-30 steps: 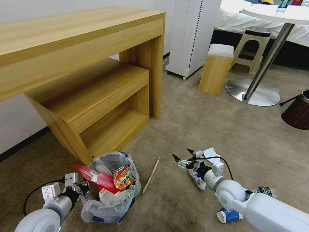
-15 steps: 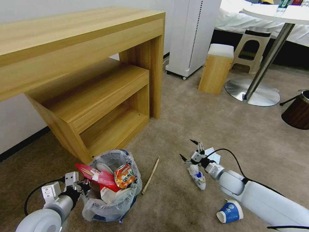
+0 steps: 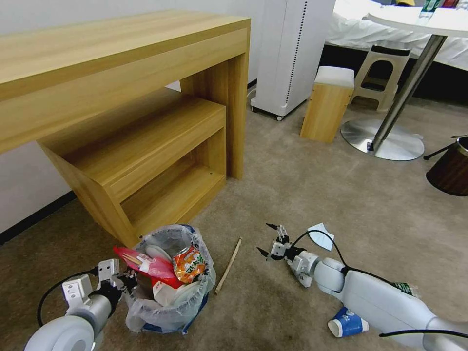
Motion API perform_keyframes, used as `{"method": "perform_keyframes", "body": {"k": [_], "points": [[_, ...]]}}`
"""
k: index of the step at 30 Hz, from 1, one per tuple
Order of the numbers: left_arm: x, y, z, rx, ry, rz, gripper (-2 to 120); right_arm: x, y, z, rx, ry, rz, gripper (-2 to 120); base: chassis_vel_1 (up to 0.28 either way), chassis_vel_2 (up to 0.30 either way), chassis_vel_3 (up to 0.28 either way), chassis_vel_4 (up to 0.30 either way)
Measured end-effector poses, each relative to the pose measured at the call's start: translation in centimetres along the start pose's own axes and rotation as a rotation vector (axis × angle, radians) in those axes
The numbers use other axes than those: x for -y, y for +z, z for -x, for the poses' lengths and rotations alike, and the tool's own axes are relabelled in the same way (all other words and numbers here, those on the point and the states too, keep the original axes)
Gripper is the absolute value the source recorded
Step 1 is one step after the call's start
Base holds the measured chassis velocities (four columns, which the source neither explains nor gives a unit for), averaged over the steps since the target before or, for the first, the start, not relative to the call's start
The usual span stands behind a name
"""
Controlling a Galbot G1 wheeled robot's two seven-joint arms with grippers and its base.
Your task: Pick up the trash bin and place the garbage on the floor into it.
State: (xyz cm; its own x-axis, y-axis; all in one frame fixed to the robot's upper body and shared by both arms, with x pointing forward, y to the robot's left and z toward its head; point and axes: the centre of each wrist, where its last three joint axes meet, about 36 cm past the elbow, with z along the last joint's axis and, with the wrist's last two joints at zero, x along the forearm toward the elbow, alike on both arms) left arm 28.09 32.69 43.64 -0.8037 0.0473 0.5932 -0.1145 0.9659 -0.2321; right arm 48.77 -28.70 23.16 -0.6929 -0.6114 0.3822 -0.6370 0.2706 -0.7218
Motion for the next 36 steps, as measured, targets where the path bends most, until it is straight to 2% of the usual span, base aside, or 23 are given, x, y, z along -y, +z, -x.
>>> {"method": "perform_keyframes", "body": {"k": [2, 15, 19, 25, 31, 36], "points": [[0.0, 0.0, 0.0, 0.001, 0.0, -0.003, 0, -0.1, 0.5, 0.6, 0.011, -0.018, -0.041, 100, 0.0, 0.0, 0.0, 0.0], [0.1, -0.2, 0.2, 0.01, 0.004, -0.01, 0, -1.1, 0.6, 3.4, 0.031, -0.053, -0.102, 100, 0.0, 0.0, 0.0, 0.0], [0.1, -0.2, 0.2, 0.012, 0.005, -0.012, 0, -2.1, -0.2, 4.9, 0.043, -0.059, -0.094, 100, 0.0, 0.0, 0.0, 0.0], [0.3, -0.6, -0.1, 0.023, 0.011, -0.017, 0, -4.7, -3.1, 8.8, 0.09, -0.072, -0.072, 100, 0.0, 0.0, 0.0, 0.0], [0.3, -0.8, -0.3, 0.029, 0.01, -0.017, 0, -5.4, -3.4, 9.2, 0.087, -0.095, -0.064, 100, 0.0, 0.0, 0.0, 0.0], [0.3, -0.7, -0.2, 0.028, 0.007, -0.021, 0, -5.0, -2.6, 8.3, 0.078, -0.104, -0.063, 100, 0.0, 0.0, 0.0, 0.0]]}}
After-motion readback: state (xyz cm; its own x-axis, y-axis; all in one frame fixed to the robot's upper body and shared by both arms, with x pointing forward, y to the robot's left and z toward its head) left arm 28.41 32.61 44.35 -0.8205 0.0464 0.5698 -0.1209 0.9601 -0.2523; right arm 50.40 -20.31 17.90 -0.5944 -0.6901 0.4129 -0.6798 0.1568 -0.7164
